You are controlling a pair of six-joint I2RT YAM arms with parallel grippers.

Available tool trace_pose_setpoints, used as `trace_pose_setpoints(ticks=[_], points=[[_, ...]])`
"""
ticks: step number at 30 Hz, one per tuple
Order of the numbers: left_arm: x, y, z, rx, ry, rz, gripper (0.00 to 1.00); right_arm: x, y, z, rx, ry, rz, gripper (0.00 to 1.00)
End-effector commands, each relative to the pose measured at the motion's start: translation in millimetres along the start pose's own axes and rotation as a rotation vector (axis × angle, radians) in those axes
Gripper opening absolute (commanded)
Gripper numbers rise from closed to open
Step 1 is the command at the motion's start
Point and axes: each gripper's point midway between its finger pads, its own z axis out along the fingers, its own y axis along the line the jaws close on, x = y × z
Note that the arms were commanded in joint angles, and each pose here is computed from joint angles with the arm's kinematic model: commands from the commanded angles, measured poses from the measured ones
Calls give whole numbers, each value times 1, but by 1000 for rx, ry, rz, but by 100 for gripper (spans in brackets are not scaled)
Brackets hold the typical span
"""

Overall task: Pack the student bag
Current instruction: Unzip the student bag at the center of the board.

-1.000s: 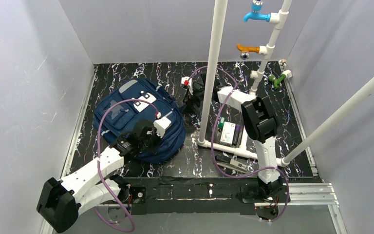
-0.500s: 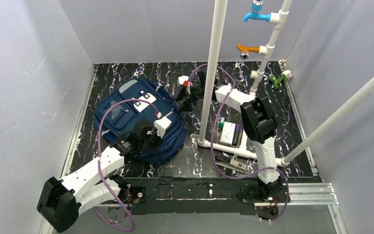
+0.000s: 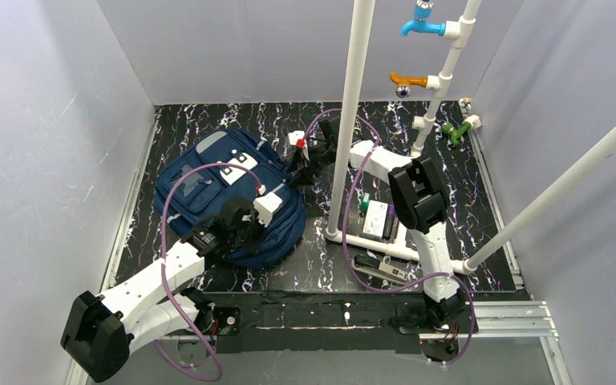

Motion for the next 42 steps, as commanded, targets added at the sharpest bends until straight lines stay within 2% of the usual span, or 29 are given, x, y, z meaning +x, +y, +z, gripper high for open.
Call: trace_pose_setpoints(ticks=[1,10,12,13,15,17,21,28,31,33,38,42], points=[[-13,-16,-5,82,-30,-7,0,-6,-3,-1,-10,7,-50,59],[-13,-17,-4,90,-31,-7,0,-8,13,26,-82,-11,-57,58],[-14,-17,-5,88,-36,-7,0,-7,11,29,-72,-6,-55,54],[-14,-16,-5,85,-36,-9,0,-7,9,29,-64,-5,-50,48],[-14,-16,-5,84,-36,-10,0,-8,5,28,-43,1,-40,31],[-14,-16,-4,80,-34,-15,0,-12,4,24,-28,8,-34,22],[-15,-14,-1,70,-29,-24,0,-15,7,10,34,50,-12,15],[-25,0,14,-7,-31,-74,0,-19,11,-16,171,131,93,15],[-29,9,27,-37,-2,-144,0,-13,13,-25,219,179,135,12],[-33,16,34,-53,8,-200,0,-4,11,-31,265,228,172,7],[-51,33,49,-35,-75,-399,0,14,17,-40,294,300,228,2],[-74,48,54,-20,-155,-498,0,16,20,-42,305,262,283,1]])
